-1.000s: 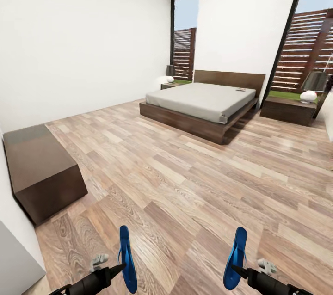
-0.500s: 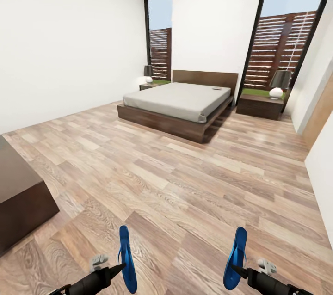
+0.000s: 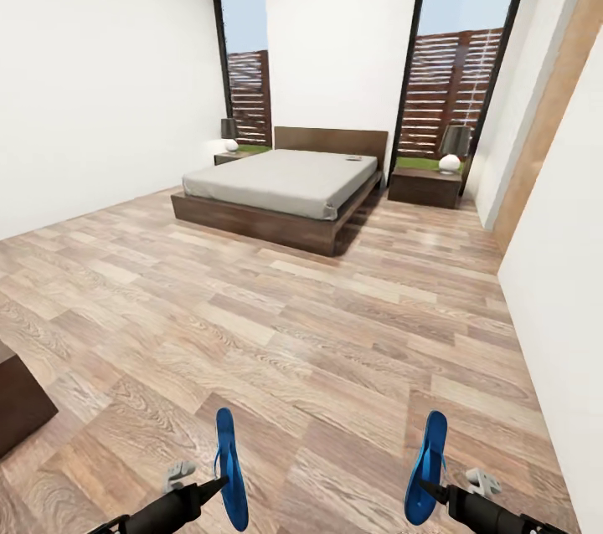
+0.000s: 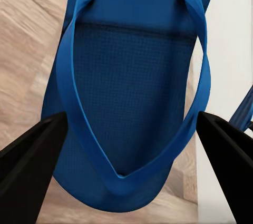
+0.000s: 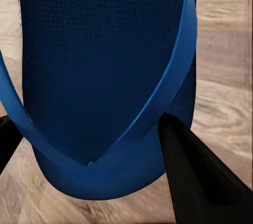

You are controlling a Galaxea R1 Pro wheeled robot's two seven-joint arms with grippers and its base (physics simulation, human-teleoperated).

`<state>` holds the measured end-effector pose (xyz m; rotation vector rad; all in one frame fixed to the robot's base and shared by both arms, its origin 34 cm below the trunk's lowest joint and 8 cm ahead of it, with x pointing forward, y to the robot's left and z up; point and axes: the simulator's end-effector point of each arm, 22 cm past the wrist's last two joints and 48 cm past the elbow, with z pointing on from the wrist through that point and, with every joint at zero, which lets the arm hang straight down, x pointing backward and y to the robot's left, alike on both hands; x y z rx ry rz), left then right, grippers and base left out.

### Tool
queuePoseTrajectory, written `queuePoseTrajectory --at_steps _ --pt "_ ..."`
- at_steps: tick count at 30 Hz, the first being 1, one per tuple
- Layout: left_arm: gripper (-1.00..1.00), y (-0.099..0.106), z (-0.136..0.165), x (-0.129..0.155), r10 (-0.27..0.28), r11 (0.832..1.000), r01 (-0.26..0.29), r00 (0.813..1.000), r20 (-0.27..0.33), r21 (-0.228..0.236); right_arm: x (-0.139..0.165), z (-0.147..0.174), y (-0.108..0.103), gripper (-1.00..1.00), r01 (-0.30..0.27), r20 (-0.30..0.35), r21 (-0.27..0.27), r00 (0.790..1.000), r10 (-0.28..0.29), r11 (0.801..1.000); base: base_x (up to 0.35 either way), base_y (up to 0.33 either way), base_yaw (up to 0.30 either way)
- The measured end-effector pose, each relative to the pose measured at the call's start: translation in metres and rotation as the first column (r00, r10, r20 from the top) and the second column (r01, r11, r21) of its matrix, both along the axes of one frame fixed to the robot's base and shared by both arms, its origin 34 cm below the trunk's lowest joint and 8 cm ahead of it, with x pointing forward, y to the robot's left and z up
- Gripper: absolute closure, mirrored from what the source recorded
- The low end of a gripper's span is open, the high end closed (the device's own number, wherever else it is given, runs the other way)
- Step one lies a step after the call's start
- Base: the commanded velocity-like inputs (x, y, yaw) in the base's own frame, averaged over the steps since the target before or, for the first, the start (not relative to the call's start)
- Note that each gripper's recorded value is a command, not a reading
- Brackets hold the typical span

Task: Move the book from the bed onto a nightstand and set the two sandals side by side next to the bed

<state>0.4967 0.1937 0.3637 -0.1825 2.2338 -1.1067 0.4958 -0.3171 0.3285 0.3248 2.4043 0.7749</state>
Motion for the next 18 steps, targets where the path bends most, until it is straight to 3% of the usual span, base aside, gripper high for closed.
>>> queuePoseTrajectory --at_steps 18 --pt "1.0 -0.0057 0.0004 -0.0001 -0.001 1.0 0.001 1.0 0.0 -0.008 0.0 0.0 0.0001 1.0 0.0 0.0 0.0 1.0 0.0 1.0 0.0 0.0 -0.285"
